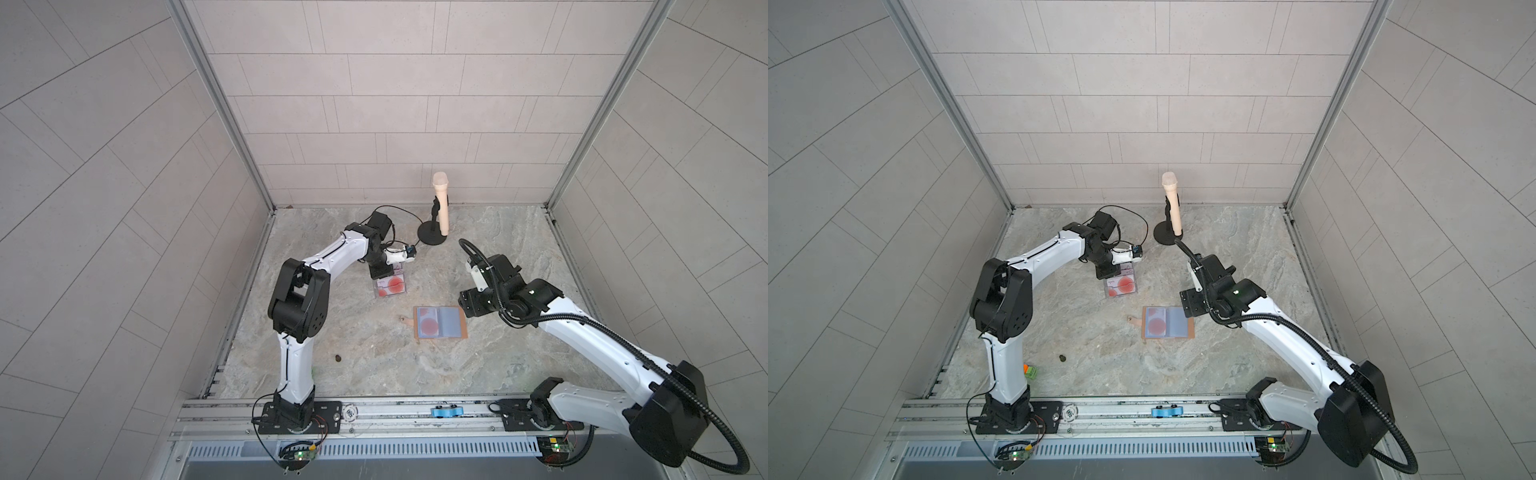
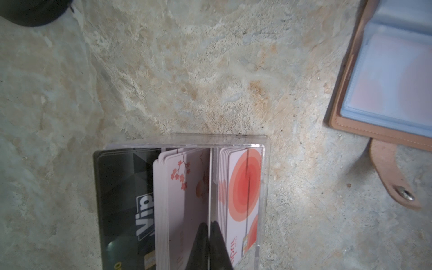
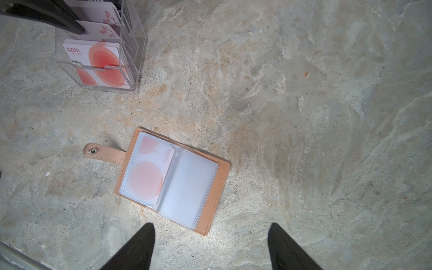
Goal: Take the credit cards out of the card holder
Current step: Place the credit card in the storage box.
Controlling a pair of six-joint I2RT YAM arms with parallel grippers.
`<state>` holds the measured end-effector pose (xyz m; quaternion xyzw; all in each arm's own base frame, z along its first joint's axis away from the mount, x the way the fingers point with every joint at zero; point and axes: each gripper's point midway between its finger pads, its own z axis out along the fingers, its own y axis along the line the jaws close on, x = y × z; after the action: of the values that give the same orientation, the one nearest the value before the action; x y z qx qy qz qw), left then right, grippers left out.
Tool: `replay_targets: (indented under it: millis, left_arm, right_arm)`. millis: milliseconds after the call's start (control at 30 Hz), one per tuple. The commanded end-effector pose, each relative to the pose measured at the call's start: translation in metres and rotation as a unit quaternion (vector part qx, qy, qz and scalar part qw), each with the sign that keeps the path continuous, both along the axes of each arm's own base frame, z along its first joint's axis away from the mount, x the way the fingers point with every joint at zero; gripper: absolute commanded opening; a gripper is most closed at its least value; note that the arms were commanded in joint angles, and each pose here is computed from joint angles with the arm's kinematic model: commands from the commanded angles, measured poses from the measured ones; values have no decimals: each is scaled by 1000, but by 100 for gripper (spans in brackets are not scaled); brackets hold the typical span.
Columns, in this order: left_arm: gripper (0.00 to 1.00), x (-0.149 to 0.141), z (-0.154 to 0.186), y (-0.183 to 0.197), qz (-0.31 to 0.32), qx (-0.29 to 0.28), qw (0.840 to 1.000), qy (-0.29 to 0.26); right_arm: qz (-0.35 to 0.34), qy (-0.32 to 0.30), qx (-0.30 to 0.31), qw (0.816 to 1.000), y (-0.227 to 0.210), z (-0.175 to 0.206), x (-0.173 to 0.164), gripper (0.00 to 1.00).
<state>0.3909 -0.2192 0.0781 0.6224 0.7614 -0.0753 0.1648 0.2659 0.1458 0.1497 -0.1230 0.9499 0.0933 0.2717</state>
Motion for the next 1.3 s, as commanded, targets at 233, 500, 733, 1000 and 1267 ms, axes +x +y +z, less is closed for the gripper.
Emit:
replay_targets:
  millis: [233,500,733,1000,1267]
  left_arm:
    - [18,6,11,-5,12,-9,1000,-9]
    - [24,13,25,-3,27,-23,999,-23]
    - [30,18,32,2,43,-24,998,-38]
    - [34,20,48,5,56,-24,996,-58]
    - [44,8,99,11,76,-53,991,-98]
  right_arm:
    - [-10,-1,4,1000,-4,1,-2,79]
    - [-11,0,14,1000,-1,-1,-2,79]
    - [-12,0,14,1000,-1,-2,-2,79]
    - [-13,3,15,1000,-1,-4,-1,78]
    - [9,25,36,999,14,-13,-1,78]
